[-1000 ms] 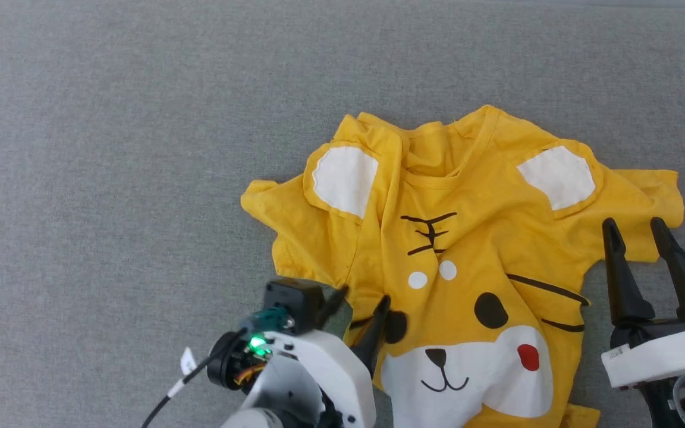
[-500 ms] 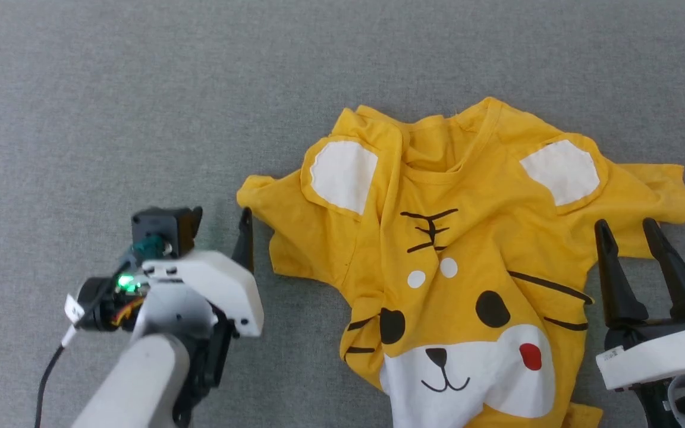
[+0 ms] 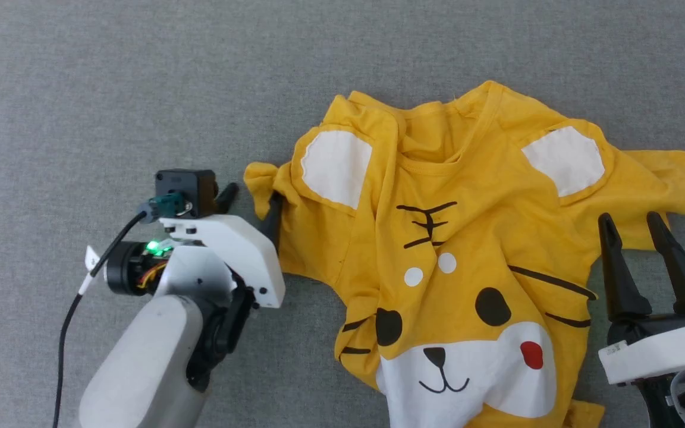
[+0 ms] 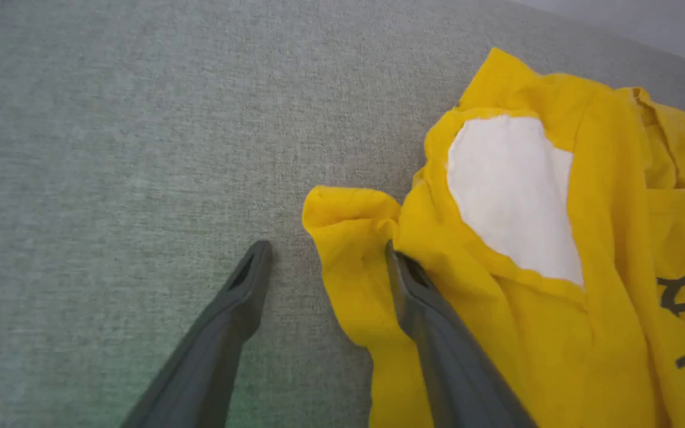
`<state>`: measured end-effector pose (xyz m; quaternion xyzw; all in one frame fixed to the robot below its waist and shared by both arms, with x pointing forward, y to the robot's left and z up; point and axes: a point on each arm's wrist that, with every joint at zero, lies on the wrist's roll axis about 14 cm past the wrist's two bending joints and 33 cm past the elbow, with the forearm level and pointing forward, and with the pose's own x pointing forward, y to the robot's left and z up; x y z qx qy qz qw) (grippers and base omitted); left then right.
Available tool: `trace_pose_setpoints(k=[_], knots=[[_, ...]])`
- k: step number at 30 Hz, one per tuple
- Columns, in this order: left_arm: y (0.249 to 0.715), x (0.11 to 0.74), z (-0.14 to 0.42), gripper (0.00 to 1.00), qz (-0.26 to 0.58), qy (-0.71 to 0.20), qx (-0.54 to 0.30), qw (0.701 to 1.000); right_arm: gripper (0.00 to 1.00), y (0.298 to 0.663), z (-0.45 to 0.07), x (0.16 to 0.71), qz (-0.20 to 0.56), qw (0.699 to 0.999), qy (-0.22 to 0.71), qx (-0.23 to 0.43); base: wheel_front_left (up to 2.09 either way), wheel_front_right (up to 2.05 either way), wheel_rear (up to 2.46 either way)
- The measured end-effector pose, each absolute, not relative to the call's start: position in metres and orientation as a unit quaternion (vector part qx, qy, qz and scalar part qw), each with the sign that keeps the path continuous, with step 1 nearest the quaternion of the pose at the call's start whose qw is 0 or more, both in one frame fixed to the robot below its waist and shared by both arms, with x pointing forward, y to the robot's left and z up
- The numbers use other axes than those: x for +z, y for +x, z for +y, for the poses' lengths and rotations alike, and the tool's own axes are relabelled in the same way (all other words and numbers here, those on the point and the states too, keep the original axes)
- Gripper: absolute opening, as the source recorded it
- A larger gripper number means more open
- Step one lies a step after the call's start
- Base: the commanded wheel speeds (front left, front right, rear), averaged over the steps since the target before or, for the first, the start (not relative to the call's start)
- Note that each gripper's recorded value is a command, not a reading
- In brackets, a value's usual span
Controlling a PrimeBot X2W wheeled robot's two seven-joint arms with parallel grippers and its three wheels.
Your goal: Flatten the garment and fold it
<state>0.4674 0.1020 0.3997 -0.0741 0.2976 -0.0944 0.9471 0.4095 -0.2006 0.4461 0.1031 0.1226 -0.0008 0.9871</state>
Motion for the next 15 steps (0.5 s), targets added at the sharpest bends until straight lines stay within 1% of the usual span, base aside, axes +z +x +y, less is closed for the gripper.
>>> trace_pose_setpoints(k=[5,10,11,12,13,14,15], knots=[[0.465,0.398,0.089,1.0,0.309,-0.091,-0.119,0.939,1.0,0.409,-0.203,0.443,0.126,0.987,0.102,-0.005,0.0,0.0,0.0],[0.467,0.396,0.087,1.0,0.313,-0.084,-0.126,0.938,1.0,0.409,-0.203,0.441,0.128,0.986,0.103,-0.005,0.0,0.0,0.0],[0.467,0.394,0.087,0.96,0.314,-0.081,-0.126,0.938,1.0,0.409,-0.202,0.441,0.128,0.986,0.103,-0.005,0.0,0.0,0.0],[0.468,0.393,0.088,0.84,0.314,-0.076,-0.126,0.938,1.0,0.41,-0.202,0.441,0.127,0.987,0.103,-0.004,0.0,0.0,0.0],[0.469,0.393,0.088,0.49,0.312,-0.072,-0.127,0.939,1.0,0.411,-0.202,0.442,0.125,0.987,0.103,-0.004,0.0,0.0,0.0],[0.472,0.394,0.089,0.0,0.305,-0.068,-0.126,0.942,1.0,0.412,-0.202,0.442,0.124,0.987,0.104,-0.003,0.0,0.0,0.0],[0.475,0.394,0.09,0.0,0.3,-0.064,-0.125,0.944,1.0,0.413,-0.202,0.443,0.123,0.987,0.104,-0.003,0.0,0.0,0.0]])
